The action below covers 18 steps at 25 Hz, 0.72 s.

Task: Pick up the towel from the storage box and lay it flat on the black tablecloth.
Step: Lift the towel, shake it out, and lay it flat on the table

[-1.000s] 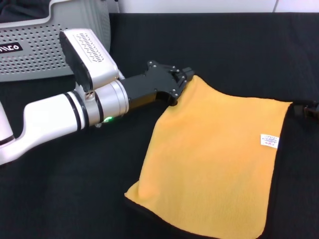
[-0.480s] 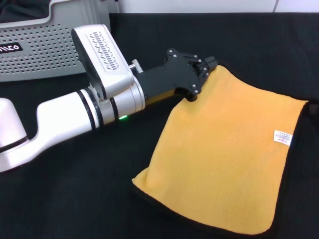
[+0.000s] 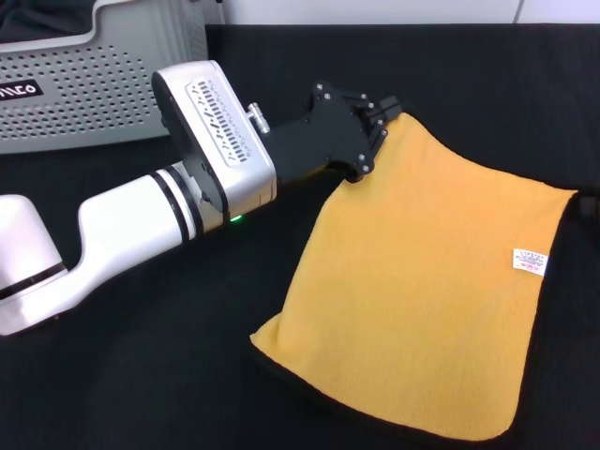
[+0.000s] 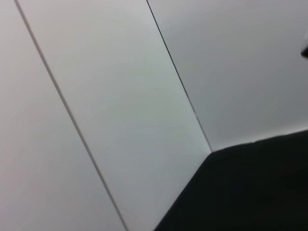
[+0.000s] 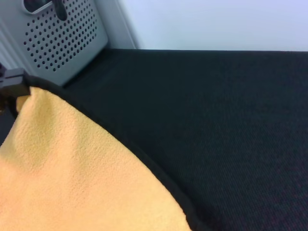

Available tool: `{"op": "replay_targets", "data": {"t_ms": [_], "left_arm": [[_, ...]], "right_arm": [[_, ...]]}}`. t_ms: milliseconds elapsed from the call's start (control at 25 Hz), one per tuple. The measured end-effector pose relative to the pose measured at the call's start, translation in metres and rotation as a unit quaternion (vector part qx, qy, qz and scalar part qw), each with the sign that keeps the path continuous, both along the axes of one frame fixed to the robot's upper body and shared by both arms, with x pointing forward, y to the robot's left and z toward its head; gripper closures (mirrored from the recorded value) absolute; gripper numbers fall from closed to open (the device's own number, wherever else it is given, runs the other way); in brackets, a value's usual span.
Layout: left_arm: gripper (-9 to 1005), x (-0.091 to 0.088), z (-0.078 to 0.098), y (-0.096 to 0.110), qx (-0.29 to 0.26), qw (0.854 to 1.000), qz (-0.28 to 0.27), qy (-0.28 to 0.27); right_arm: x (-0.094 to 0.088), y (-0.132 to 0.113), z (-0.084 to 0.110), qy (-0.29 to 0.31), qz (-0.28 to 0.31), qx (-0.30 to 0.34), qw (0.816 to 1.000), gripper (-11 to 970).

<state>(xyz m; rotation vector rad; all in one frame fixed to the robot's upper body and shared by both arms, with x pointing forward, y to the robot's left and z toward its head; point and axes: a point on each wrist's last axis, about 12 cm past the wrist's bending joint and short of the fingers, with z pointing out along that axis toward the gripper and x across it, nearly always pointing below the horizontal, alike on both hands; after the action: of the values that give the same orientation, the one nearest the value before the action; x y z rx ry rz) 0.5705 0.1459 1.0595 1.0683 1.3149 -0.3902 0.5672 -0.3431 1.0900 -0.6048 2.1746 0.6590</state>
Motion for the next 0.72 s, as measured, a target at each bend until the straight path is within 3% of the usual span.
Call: {"op": "replay_targets", "data": {"t_ms": [320, 720], "left_arm": [[981, 0.003, -0.001, -0.002, 0.067, 0.995, -0.010, -0.071], [980, 0.009, -0.005, -0.009, 0.180, 0.969, -0.036, -0.166]], "right_arm": [[0.003, 0.004, 0.001, -0.003, 0.009, -0.006, 1.000, 916], [0.005, 0.012, 0.000, 0.000, 0.019, -0.011, 1.000, 913]]}}
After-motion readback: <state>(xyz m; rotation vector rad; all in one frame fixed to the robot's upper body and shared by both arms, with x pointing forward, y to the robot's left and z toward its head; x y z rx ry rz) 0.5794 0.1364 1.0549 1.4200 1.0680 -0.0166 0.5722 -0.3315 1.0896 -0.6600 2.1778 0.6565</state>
